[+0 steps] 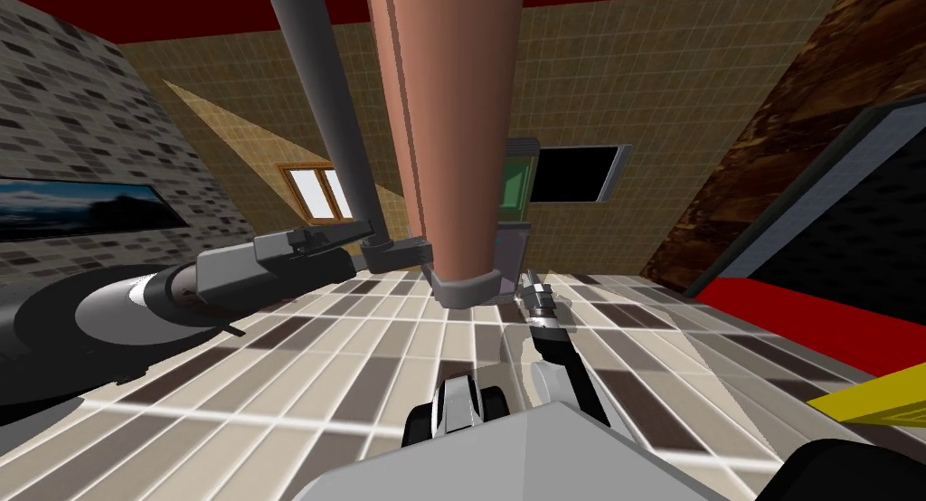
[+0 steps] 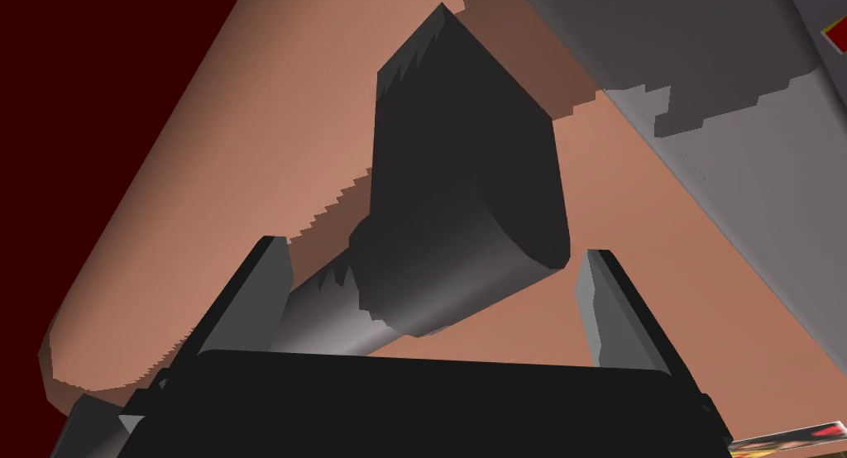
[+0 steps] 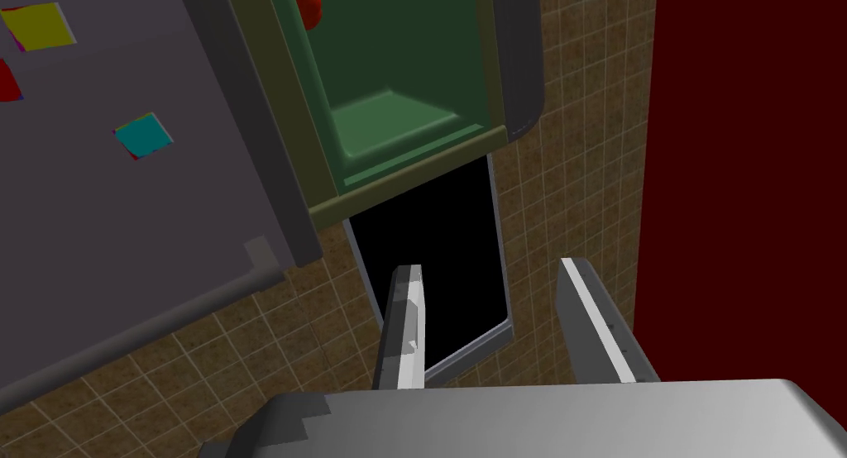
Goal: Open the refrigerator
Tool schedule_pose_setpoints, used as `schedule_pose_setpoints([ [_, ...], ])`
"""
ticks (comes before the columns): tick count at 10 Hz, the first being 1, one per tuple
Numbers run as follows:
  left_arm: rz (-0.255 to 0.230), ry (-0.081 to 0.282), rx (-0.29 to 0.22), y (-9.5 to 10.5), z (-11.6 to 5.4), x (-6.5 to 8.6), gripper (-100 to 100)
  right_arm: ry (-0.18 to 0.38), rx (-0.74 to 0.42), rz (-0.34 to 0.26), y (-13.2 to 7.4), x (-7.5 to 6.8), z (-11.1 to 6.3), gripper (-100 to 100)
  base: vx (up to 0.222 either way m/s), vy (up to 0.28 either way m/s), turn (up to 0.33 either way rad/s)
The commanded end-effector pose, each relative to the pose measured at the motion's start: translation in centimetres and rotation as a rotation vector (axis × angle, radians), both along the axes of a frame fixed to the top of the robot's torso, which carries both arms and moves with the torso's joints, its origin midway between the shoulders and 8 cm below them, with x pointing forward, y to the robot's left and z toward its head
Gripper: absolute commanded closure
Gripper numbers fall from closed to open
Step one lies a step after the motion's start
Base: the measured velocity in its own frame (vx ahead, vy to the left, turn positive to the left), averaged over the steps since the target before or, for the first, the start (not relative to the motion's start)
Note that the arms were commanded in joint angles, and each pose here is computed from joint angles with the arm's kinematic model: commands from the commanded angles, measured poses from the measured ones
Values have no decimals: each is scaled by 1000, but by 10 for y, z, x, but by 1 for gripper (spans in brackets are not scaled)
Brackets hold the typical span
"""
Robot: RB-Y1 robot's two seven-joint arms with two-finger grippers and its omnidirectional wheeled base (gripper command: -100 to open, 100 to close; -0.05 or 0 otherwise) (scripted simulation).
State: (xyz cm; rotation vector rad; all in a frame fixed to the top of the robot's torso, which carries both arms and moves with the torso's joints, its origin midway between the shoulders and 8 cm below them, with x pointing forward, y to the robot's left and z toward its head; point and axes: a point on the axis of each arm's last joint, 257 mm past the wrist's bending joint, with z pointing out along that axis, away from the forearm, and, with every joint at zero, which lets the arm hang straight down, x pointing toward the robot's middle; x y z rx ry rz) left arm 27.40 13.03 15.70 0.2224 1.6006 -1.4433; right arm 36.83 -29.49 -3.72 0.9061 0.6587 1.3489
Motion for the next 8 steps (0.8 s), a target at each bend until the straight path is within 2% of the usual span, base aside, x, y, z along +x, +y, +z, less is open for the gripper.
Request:
schedule_pose_setpoints([
  [1, -4, 2, -7, -6, 17, 2, -100, 0, 0, 0, 0, 0, 0, 0, 9, 20, 68],
  [2, -13, 1, -2, -7, 10, -1, -100, 0, 0, 0, 0, 0, 0, 0, -2, 9, 17],
  [3, -15, 0, -1, -8, 11, -1, 0, 0, 0, 0, 0, 0, 0, 0, -9, 3, 2],
  [8, -24, -7, 0, -10, 12, -4, 0, 0, 0, 0, 0, 0, 0, 0, -7, 0, 3],
])
